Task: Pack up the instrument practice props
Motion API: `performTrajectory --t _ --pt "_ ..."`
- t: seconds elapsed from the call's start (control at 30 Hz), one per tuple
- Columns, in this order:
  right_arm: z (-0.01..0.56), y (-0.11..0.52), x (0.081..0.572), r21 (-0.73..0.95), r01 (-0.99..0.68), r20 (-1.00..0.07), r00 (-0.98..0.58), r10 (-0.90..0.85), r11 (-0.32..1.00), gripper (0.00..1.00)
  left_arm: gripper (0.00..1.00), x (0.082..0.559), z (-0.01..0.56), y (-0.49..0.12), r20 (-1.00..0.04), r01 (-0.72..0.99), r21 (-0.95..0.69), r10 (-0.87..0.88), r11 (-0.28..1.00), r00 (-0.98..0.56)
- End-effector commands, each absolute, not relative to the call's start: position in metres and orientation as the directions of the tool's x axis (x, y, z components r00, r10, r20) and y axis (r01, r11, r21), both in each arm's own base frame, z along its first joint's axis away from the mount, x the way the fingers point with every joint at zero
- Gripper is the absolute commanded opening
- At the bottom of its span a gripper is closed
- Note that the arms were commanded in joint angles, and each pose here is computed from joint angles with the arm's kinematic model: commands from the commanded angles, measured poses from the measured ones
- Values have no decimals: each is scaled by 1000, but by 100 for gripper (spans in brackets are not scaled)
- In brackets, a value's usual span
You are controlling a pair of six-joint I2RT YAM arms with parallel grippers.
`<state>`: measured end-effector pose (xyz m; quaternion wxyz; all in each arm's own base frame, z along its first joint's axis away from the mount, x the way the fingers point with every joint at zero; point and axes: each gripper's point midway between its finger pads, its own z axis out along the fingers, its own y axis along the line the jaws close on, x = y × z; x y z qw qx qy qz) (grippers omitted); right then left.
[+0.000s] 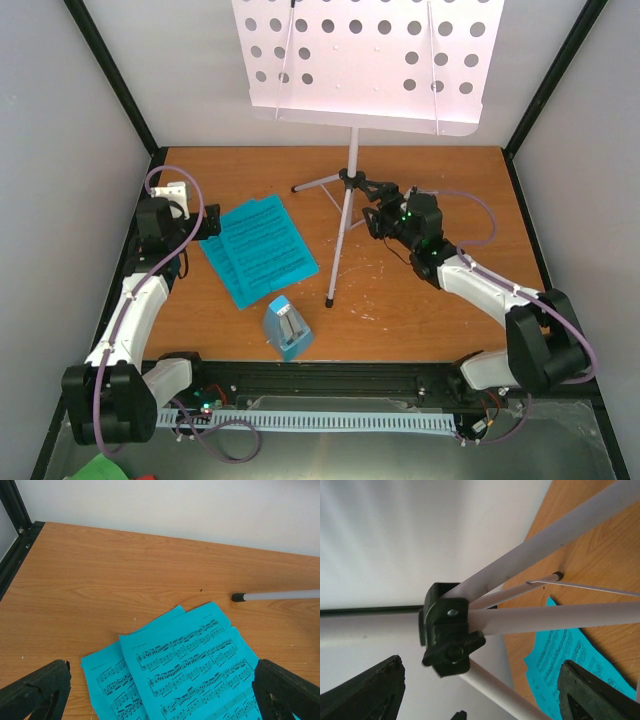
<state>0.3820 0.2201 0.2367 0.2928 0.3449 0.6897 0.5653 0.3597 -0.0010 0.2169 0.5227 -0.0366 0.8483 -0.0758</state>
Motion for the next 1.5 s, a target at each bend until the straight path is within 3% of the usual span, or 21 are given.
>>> performTrajectory --t 0.0,0.13,0.67,0.8,0.9,1.03,1.2,1.33,1.4,1.47 --pt "255 227 392 989 150 89 -596 798 2 83 99 362 231 -1 -897 26 -162 -136 986 -421" --pt "251 230 395 984 173 138 -598 789 -41 79 99 362 231 0 -898 26 -161 -136 987 -419" --pt "254 227 400 982 176 163 -578 800 -73 25 99 362 231 -1 -897 31 -165 -137 986 -421" --pt "253 226 400 981 178 162 -573 803 -71 16 99 362 231 -1 -897 30 -164 -136 986 -420" --pt "253 225 400 982 178 160 -571 805 -69 16 100 362 232 -1 -897 29 -163 -136 986 -420" --pt "253 224 400 983 172 152 -570 808 -64 26 99 362 231 -1 -897 30 -163 -136 986 -421" --pt "254 224 400 985 161 139 -574 807 -55 3 100 362 231 -1 -898 28 -162 -135 986 -420" --pt "253 222 399 988 150 123 -574 810 -44 3 100 362 231 -1 -897 27 -160 -134 987 -420" --pt "255 221 398 991 131 110 -575 811 -41 8 99 362 231 0 -898 26 -160 -134 987 -420" --pt "259 219 396 994 103 80 -574 815 -25 23 99 361 232 -1 -898 31 -160 -133 987 -418"
